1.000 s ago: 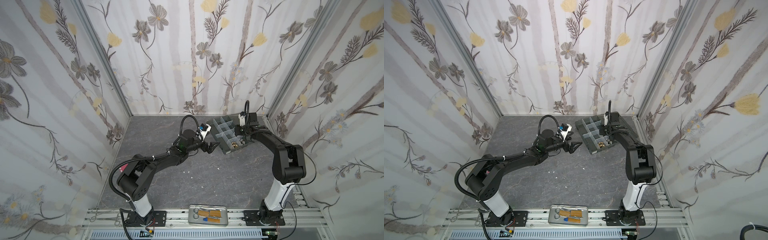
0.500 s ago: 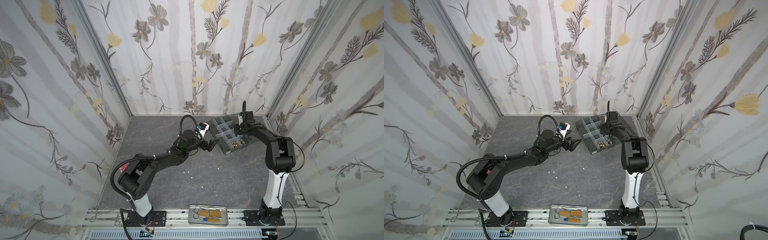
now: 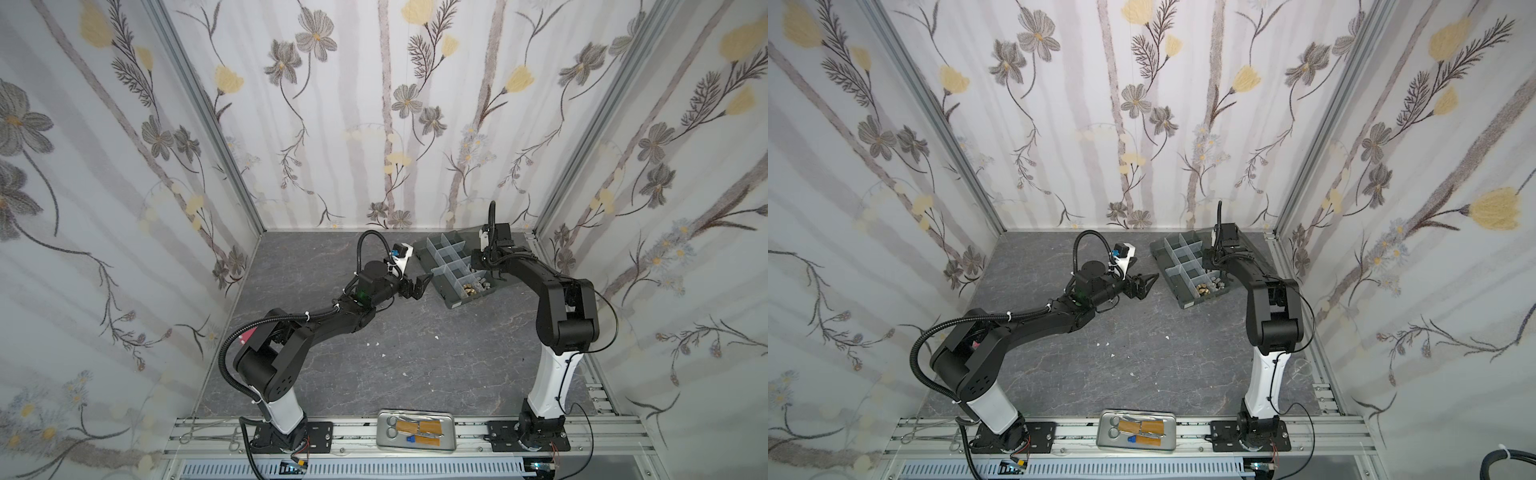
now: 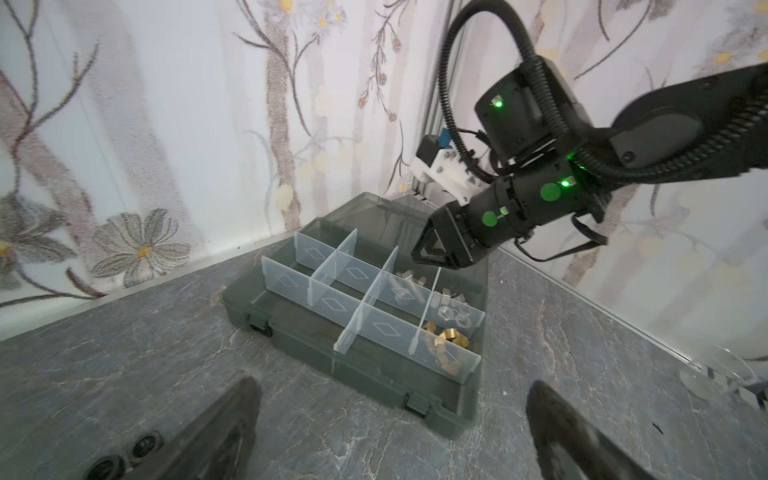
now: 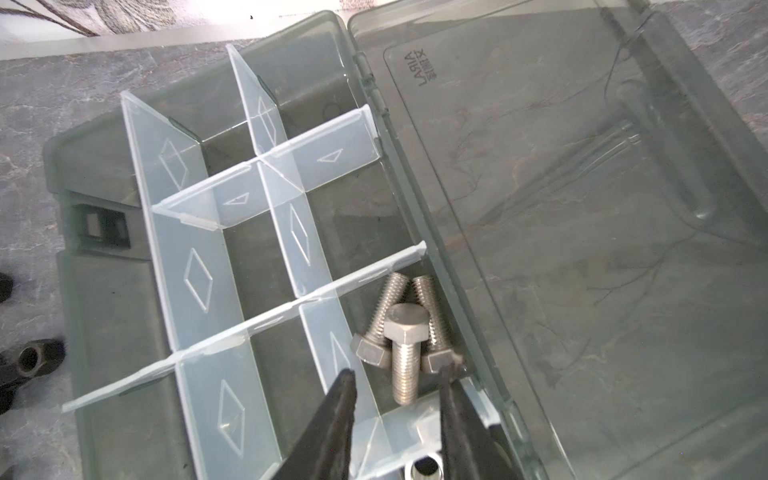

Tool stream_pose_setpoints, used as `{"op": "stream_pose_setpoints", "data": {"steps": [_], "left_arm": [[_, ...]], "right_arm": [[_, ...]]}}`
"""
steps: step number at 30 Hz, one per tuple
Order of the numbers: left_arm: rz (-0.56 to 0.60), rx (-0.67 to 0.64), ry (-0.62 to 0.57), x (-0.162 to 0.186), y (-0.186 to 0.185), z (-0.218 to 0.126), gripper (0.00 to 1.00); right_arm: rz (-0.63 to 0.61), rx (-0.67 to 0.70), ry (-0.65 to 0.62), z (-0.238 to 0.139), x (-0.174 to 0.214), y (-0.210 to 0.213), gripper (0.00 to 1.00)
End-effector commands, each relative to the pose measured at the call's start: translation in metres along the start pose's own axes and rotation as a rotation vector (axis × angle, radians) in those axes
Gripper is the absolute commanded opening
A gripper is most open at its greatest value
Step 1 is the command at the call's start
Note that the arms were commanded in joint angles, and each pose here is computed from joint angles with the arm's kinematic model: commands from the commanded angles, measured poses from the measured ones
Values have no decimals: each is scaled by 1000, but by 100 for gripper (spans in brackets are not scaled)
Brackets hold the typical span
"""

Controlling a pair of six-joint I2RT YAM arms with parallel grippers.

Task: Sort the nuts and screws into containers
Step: 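Open the right gripper to release the bolt beside the other bolts, then return the right gripper to the pile and grasp a silver wing nut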

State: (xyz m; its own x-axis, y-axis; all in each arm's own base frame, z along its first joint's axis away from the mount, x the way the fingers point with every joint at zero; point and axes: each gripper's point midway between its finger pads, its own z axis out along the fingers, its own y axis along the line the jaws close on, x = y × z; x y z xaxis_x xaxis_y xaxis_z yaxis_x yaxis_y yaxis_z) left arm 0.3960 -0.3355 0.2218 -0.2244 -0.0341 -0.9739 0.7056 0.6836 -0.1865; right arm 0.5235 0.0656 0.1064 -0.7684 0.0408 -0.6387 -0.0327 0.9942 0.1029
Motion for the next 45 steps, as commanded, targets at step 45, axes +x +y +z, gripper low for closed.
{"op": "stream_pose_setpoints", "data": {"steps": [45], "left_arm": [[-122, -386, -78, 27, 96, -113, 100]], "right_arm": [[-398, -479, 75, 53, 121, 319, 29]]}}
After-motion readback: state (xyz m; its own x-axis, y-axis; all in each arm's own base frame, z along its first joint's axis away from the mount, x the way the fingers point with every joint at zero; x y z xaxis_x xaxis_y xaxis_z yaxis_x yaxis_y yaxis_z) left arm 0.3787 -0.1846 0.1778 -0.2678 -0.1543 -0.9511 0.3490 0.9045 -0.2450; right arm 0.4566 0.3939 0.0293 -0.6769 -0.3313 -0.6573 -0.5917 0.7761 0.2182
